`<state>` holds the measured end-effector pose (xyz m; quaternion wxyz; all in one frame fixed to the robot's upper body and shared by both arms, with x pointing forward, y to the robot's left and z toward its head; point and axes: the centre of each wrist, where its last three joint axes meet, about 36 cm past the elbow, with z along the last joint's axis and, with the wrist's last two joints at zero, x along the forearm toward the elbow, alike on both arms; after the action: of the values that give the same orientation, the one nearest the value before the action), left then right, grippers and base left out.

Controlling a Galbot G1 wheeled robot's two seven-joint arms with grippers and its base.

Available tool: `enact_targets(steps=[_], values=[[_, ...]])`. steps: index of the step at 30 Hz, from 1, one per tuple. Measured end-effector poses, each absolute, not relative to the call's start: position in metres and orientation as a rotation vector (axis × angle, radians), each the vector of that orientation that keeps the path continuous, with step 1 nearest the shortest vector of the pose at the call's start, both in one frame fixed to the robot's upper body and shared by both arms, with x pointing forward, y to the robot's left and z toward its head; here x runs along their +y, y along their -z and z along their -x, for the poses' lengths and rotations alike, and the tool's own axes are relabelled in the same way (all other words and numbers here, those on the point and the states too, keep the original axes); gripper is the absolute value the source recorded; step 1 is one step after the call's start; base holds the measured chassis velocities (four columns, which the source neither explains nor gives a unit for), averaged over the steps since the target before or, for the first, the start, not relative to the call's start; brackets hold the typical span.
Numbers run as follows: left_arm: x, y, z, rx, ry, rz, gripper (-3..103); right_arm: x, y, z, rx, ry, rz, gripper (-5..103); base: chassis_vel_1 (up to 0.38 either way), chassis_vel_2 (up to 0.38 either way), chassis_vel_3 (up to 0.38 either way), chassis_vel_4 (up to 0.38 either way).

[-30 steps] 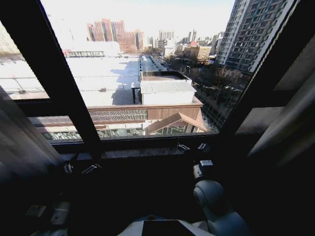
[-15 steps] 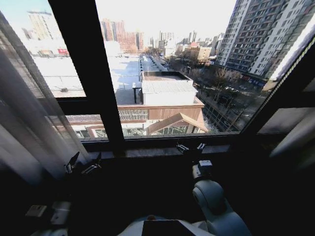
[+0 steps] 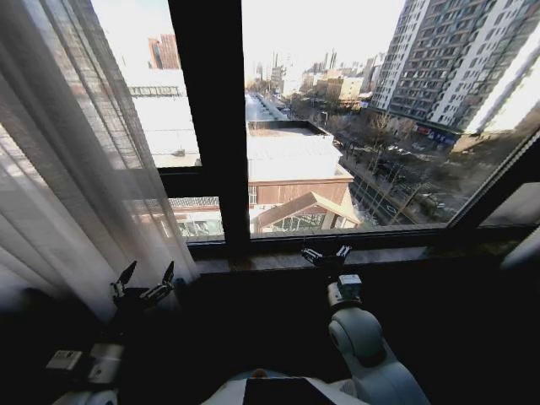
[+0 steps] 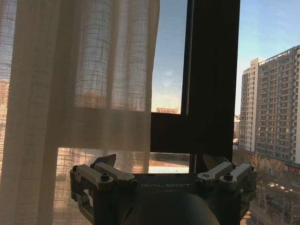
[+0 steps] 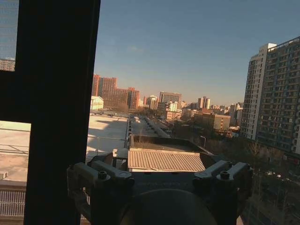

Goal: Open the curtains by pulling them apart, changing their state from closed to fully open.

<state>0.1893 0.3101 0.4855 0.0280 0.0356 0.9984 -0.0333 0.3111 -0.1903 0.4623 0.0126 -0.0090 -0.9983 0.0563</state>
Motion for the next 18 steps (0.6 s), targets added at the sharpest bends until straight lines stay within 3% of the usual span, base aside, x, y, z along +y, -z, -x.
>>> enact_targets(steps=[8, 18], values=[[0.313, -0.484, -0.192, 3.087, 0.094, -0.051, 100, -0.187, -0.461, -0.311, -3.112, -0.157, 0.016, 100, 0.212, 0.214, -0.197, -0.225], [0.339, -0.502, -0.252, 3.077, 0.036, 0.109, 100, -0.189, -0.456, -0.307, -3.106, -0.166, 0.020, 100, -0.008, -0.014, 0.010, 0.013]])
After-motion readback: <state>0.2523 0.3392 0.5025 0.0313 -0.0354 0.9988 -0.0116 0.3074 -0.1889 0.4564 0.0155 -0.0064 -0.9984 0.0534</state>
